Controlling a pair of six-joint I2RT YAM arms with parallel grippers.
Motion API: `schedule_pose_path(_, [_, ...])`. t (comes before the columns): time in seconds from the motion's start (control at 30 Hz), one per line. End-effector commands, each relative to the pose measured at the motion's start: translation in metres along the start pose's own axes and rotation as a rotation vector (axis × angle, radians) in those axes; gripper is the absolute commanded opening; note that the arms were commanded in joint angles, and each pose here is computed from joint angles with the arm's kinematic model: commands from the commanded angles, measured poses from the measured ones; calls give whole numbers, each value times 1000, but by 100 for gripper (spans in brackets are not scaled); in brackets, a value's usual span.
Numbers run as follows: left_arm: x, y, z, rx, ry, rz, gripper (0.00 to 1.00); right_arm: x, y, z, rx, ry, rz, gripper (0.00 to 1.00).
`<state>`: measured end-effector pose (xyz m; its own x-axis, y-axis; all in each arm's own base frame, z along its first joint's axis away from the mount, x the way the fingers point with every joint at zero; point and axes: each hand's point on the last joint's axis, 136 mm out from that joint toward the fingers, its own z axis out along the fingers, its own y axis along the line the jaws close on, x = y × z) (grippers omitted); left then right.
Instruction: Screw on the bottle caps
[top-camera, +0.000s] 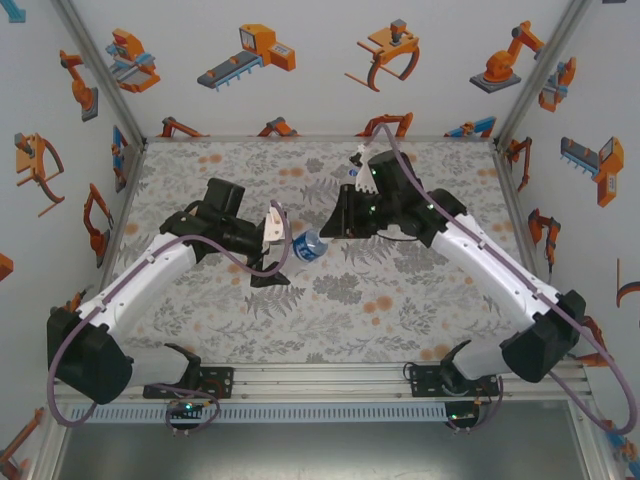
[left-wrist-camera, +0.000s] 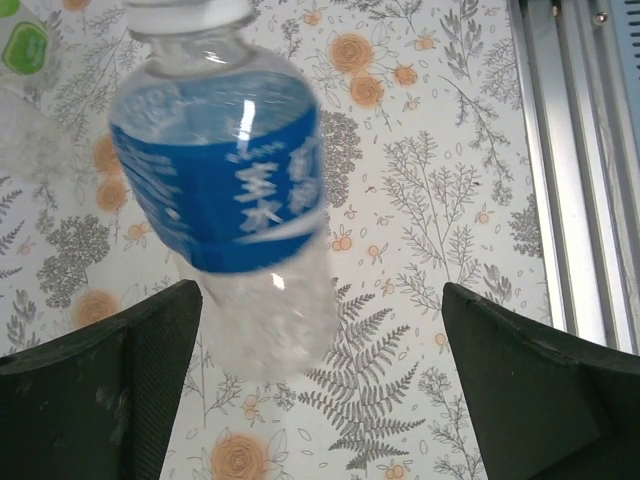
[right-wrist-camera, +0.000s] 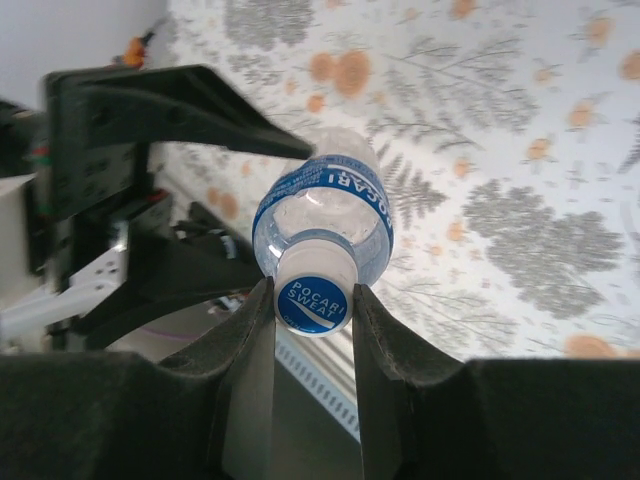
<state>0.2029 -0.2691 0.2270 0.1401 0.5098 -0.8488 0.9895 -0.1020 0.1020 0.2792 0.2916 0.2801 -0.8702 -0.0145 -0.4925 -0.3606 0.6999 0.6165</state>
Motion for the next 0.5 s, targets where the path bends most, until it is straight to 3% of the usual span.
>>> schedule_pose_path(0.0, [-11, 2, -6, -25, -21, 27, 97, -5, -41, -5, 195, 44, -75, 0])
schedule_pose_path(0.23, [-10, 2, -6, -26, -17, 22, 97, -39, -121, -3, 501, 110, -179, 0])
schedule_pose_path(0.47, [-9, 2, -5, -24, -15, 18, 97, -87, -167, 4, 607, 98, -190, 0])
